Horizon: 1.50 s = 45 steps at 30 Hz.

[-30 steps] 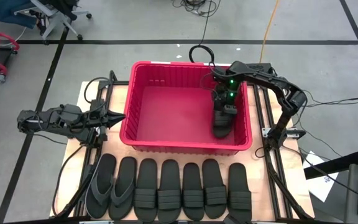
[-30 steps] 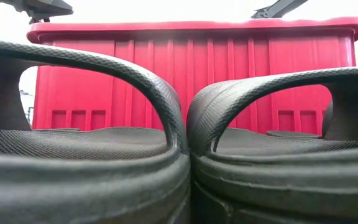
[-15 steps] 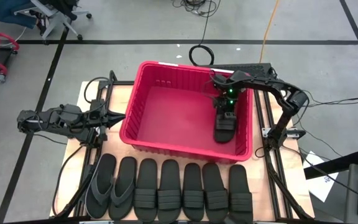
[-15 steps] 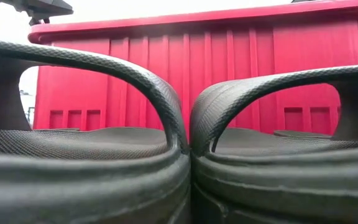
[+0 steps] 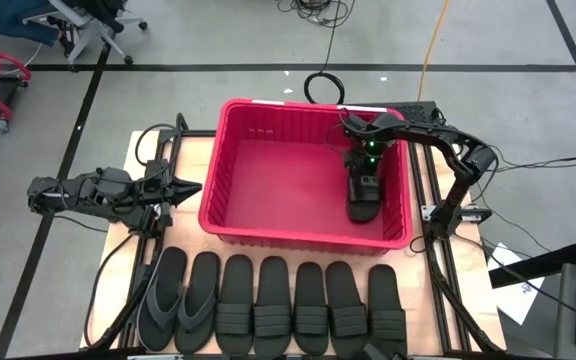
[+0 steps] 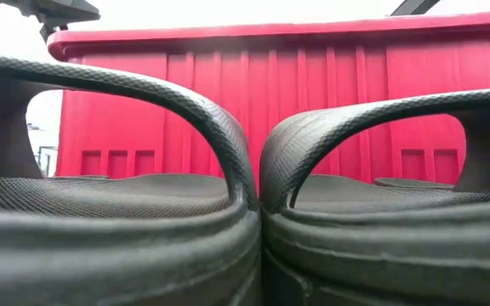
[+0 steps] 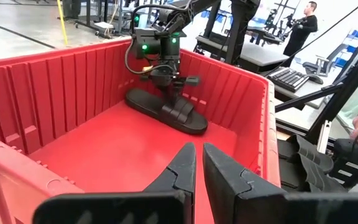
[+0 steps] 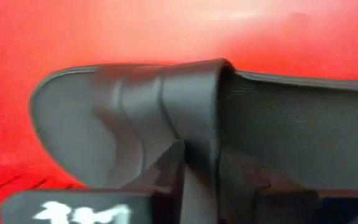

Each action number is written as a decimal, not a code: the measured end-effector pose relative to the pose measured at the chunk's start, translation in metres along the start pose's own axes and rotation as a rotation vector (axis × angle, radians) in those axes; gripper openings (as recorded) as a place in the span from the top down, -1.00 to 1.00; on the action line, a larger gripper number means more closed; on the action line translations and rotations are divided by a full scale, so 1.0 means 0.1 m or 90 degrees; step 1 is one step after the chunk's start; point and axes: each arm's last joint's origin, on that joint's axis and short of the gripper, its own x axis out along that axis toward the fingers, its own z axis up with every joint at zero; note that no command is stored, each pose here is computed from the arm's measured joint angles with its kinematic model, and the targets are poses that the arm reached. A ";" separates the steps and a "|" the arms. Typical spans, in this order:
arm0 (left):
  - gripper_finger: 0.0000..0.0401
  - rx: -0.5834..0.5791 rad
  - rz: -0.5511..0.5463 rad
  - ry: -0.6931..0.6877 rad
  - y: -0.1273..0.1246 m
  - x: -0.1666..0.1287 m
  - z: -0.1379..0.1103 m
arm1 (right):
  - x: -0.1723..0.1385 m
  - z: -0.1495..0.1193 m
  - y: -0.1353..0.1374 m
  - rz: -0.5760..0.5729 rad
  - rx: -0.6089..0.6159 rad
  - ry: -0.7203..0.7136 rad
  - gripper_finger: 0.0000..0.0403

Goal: Pick and place slides into bin
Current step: Put the black slipper into the red bin

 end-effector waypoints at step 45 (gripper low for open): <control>0.87 0.019 0.003 0.012 0.01 0.00 -0.02 | -0.89 -0.16 0.41 -0.149 0.051 -0.186 0.24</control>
